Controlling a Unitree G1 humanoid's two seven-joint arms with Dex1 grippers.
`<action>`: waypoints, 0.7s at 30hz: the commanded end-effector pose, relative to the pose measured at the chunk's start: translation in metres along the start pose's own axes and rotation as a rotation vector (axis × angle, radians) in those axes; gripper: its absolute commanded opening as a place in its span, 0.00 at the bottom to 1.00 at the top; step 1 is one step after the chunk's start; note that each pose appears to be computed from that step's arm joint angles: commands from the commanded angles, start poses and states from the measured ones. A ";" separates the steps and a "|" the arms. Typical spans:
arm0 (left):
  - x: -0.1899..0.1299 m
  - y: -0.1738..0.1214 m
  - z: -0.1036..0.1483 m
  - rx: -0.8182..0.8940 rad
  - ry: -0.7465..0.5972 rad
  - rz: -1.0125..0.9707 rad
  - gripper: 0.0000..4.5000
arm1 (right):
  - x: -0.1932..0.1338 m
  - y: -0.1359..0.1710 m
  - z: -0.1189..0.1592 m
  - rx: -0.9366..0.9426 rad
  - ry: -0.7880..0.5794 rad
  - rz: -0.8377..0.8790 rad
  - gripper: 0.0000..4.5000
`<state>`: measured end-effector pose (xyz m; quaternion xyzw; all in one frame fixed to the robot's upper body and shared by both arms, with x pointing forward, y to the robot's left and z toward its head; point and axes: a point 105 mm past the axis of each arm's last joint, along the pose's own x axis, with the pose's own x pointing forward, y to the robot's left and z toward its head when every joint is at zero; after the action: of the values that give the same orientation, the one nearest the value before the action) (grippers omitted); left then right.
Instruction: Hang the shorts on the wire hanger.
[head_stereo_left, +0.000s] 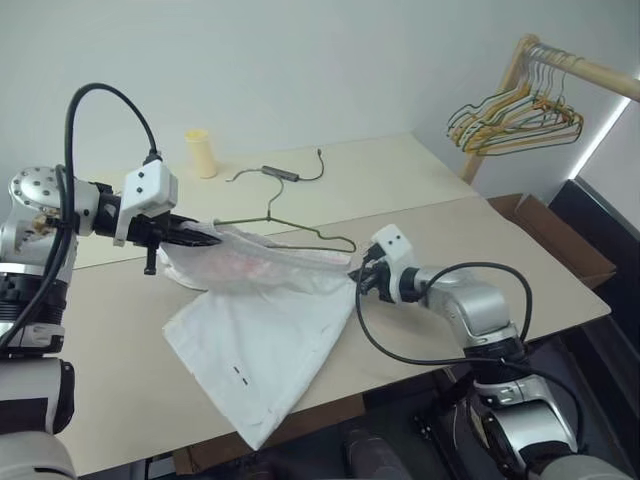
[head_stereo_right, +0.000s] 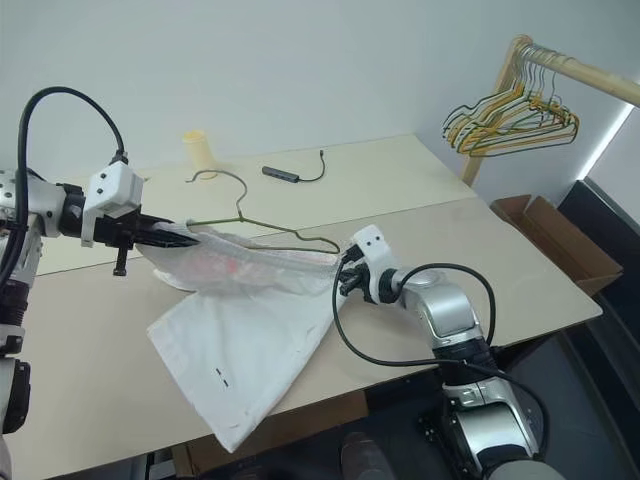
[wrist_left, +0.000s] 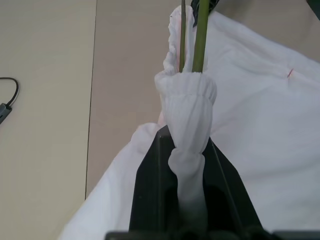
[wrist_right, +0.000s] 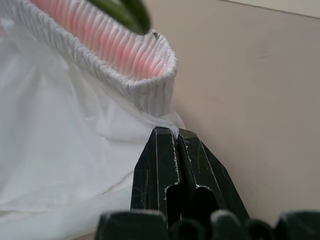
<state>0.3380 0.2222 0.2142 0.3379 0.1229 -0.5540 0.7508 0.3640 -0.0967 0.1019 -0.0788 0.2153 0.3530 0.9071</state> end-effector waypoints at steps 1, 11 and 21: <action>-0.011 0.011 0.003 0.026 0.020 0.076 0.00 | -0.015 -0.024 0.013 -0.034 -0.041 -0.082 0.01; -0.002 0.010 -0.014 0.006 0.084 0.074 0.00 | -0.025 -0.026 0.020 -0.173 -0.071 -0.117 0.01; -0.001 0.008 -0.011 -0.003 0.060 0.046 0.00 | -0.034 -0.020 0.067 -0.592 -0.172 -0.217 0.01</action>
<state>0.3467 0.2254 0.1940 0.3453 0.1524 -0.5389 0.7531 0.3732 -0.1074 0.1494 -0.2959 0.0656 0.3313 0.8935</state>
